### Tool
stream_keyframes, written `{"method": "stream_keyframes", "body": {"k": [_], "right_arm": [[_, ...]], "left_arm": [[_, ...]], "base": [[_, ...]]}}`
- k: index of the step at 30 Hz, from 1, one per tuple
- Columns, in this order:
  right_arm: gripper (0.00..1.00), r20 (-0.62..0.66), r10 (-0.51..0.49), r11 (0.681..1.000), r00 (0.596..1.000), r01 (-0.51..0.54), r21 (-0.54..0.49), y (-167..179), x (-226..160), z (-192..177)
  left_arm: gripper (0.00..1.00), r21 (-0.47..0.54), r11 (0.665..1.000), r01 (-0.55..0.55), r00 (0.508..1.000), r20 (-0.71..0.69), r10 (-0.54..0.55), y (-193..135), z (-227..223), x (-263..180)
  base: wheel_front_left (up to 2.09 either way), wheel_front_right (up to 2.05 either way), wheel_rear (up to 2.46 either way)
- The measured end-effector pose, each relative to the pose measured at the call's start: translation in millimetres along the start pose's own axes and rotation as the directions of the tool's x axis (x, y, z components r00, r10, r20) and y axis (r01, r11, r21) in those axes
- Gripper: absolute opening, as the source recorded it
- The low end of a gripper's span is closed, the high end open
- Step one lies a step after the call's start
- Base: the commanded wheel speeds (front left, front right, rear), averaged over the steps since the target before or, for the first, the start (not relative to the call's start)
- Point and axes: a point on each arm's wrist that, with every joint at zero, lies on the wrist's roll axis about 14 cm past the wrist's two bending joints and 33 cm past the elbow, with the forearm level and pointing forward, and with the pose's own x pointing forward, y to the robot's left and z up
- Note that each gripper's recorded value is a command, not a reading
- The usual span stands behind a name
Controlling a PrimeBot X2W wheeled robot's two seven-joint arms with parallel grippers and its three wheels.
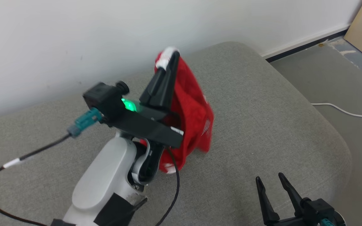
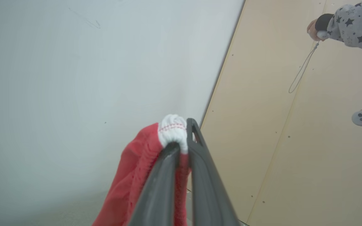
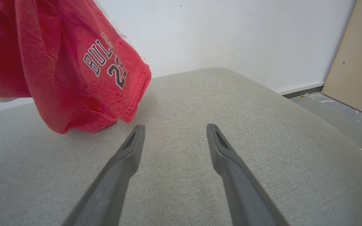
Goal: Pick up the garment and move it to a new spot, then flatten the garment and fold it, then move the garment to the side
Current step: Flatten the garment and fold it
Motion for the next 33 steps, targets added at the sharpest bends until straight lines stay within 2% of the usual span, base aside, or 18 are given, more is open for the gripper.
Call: {"method": "stream_keyframes", "body": {"k": [3,5,10,12,17,23,28,29,30,31,33], "right_arm": [[1.0,-0.004,-0.01,1.0,1.0,0.01,-0.002,-3,-1,-1],[1.0,-0.008,-0.015,1.0,1.0,0.015,-0.002,-5,0,-2],[1.0,-0.019,0.01,1.0,1.0,-0.01,0.0,3,8,-5],[1.0,-0.024,0.026,1.0,0.999,-0.026,-0.001,8,12,-7],[1.0,-0.035,0.093,0.996,0.995,-0.093,0.0,29,25,-10],[1.0,-0.037,0.178,0.984,0.983,-0.178,0.0,56,40,-10],[1.0,-0.041,0.162,0.987,0.986,-0.162,0.002,51,38,-10],[1.0,-0.042,0.155,0.988,0.987,-0.155,0.003,49,38,-10],[1.0,-0.043,0.149,0.989,0.988,-0.149,0.002,47,38,-10],[1.0,-0.044,0.146,0.989,0.988,-0.146,0.001,45,37,-11],[1.0,-0.046,0.139,0.99,0.989,-0.139,0.001,43,36,-11]], "left_arm": [[0.0,-0.072,0.997,0.011,0.996,0.09,-0.004,-4,23,9],[0.0,-0.095,0.995,-0.007,0.996,0.09,0.016,2,21,8],[0.0,-0.134,0.969,-0.207,0.978,-0.049,0.202,54,-29,-37],[0.0,-0.136,0.938,-0.32,0.946,-0.09,0.31,84,-41,-65],[0.0,-0.096,0.825,-0.557,0.828,-0.14,0.543,152,-49,-134],[0.0,-0.03,0.723,-0.69,0.72,-0.131,0.681,200,-37,-178],[0.0,0.023,0.646,-0.763,0.637,-0.146,0.757,228,-39,-199],[0.22,0.03,0.64,-0.767,0.631,-0.142,0.763,231,-37,-200],[0.51,0.036,0.636,-0.771,0.627,-0.134,0.768,234,-35,-199],[1.0,0.047,0.632,-0.774,0.623,-0.125,0.772,237,-32,-199],[1.0,0.08,0.625,-0.776,0.614,-0.127,0.779,241,-33,-201]], "base": [[0.0,0.0,0.0],[0.0,0.0,0.0],[0.0,0.0,0.0],[0.0,0.0,0.0],[0.0,0.0,0.0],[0.0,0.0,0.0],[0.0,0.0,0.0],[0.0,0.0,0.0],[0.0,0.0,0.0],[0.0,0.0,0.0],[0.0,0.0,0.0]]}}
